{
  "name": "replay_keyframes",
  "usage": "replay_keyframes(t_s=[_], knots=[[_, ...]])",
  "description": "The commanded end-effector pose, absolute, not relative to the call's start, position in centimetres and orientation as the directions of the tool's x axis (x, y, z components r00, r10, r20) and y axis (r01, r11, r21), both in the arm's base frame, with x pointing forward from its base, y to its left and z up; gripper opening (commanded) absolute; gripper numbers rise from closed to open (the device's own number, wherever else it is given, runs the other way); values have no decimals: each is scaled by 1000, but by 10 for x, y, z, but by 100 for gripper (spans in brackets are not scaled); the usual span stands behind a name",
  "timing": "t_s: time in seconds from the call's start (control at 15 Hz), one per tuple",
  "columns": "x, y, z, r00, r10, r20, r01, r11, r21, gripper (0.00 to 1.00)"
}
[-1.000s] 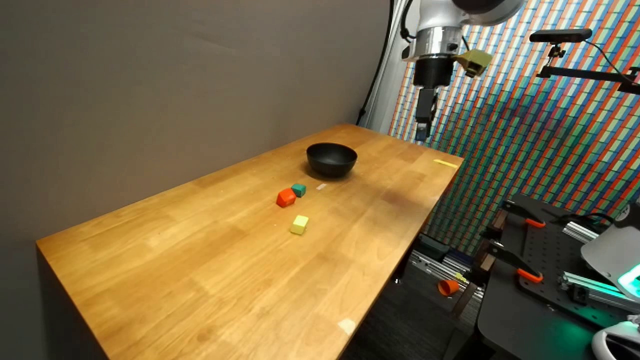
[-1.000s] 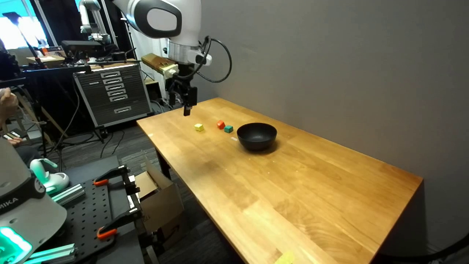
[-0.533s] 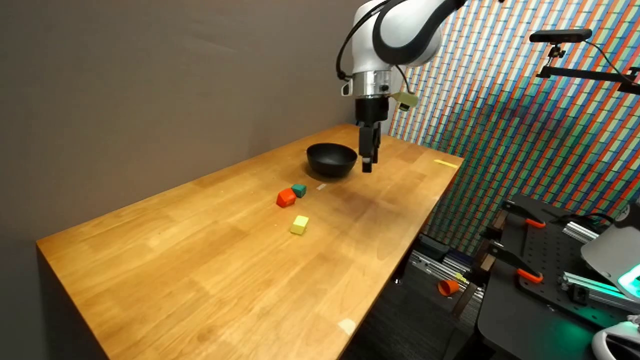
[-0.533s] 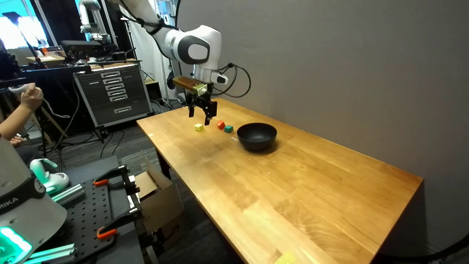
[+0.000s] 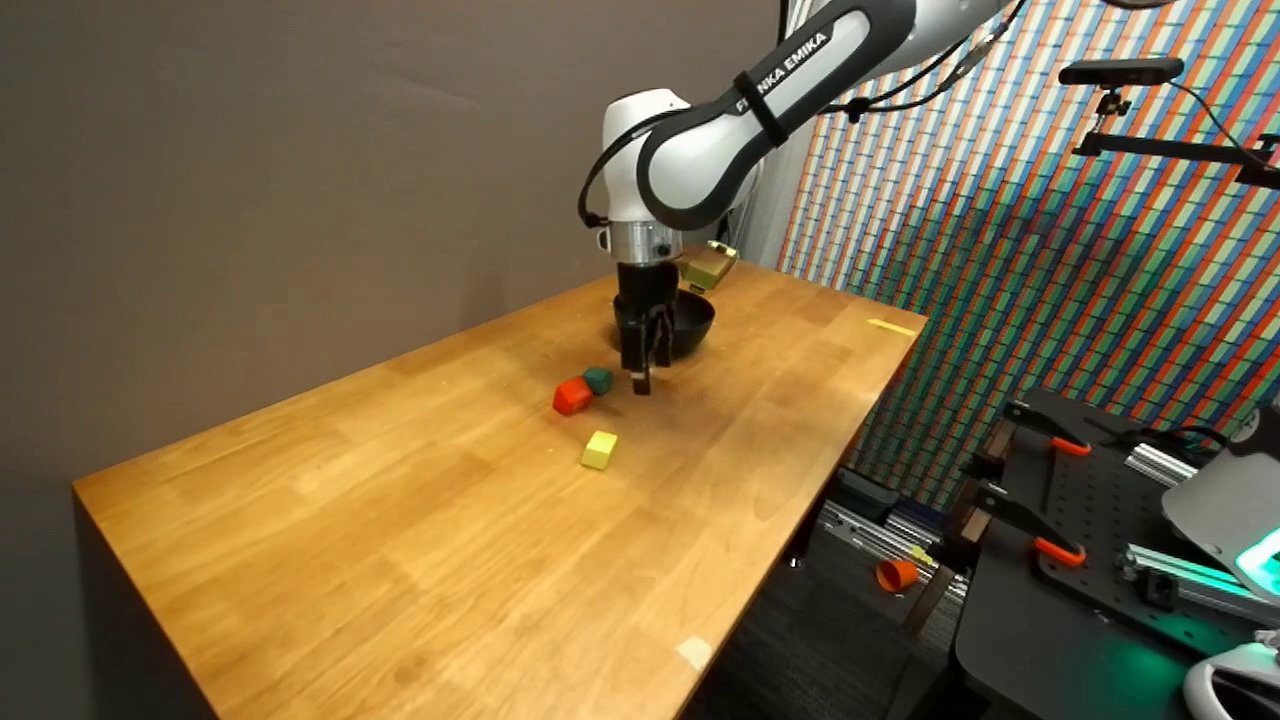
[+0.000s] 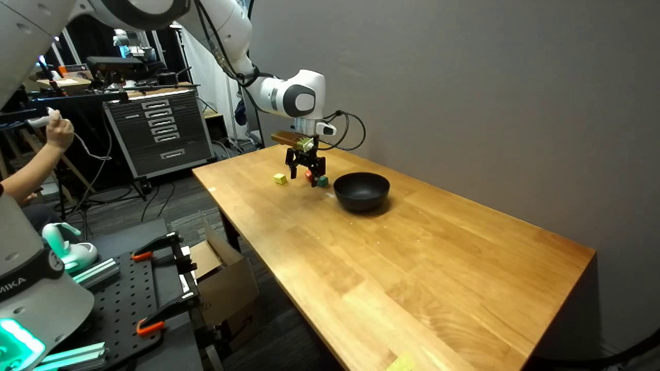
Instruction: Put the green and orange blocks in the bowl
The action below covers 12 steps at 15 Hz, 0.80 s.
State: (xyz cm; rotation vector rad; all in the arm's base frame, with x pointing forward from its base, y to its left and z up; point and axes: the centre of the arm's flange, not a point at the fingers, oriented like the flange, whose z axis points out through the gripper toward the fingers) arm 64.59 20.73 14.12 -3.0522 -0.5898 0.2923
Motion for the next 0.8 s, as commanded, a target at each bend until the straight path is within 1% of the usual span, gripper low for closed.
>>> replay_keyframes(t_s=[0.0, 0.27, 0.53, 0.6, 0.67, 0.73], knots=[[719, 244, 115, 916, 371, -154, 381, -923, 42, 100], [743, 251, 95, 918, 380, -115, 395, -904, 162, 100], [758, 252, 93, 917, 381, -114, 397, -898, 191, 100], [760, 251, 92, 918, 378, -119, 395, -899, 189, 75], [761, 252, 92, 917, 378, -127, 396, -899, 185, 74], [762, 253, 94, 919, 373, -128, 392, -902, 183, 68]])
